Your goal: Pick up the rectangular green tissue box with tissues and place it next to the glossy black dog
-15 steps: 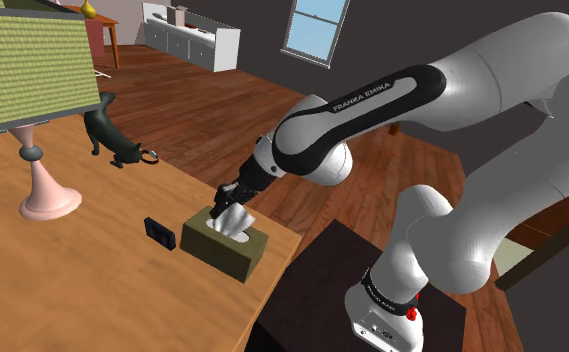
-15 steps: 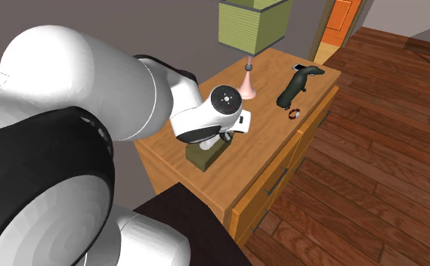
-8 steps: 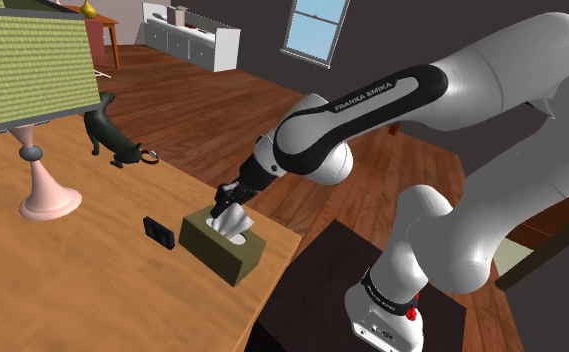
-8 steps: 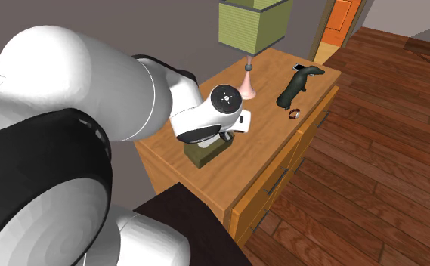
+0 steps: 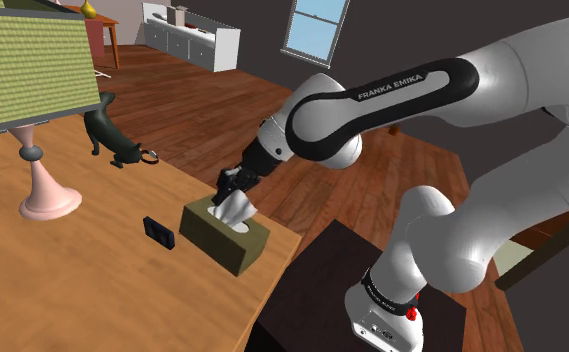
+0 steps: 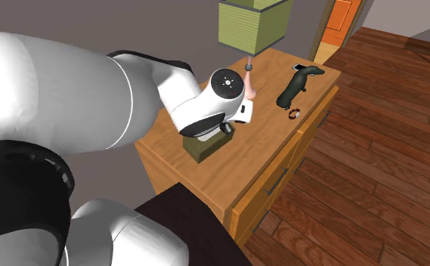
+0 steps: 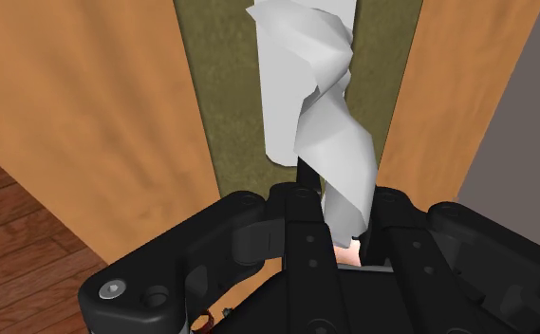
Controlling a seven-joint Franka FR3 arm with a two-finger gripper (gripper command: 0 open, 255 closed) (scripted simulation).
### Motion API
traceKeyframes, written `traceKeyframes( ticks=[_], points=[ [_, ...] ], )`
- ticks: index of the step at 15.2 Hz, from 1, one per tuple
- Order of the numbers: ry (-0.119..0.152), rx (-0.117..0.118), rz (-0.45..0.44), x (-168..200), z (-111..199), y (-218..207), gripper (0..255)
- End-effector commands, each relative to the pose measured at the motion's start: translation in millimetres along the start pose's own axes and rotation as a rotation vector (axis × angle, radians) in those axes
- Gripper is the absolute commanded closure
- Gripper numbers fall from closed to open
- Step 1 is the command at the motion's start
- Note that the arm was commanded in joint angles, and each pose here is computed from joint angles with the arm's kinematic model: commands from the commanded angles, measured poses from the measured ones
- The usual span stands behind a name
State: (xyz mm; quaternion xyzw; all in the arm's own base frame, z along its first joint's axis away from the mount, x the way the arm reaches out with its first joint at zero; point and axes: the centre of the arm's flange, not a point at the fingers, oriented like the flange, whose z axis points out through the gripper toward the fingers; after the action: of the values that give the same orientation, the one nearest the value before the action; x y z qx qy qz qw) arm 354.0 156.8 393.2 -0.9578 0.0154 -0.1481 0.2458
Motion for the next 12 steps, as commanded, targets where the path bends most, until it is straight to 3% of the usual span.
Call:
traceKeyframes(
  ticks=[1,12],
  points=[
    [-0.001,-0.001,0.0,2,-8,-5,255],
    [-0.001,-0.001,0.0,18,-56,-33,255]
  ],
)
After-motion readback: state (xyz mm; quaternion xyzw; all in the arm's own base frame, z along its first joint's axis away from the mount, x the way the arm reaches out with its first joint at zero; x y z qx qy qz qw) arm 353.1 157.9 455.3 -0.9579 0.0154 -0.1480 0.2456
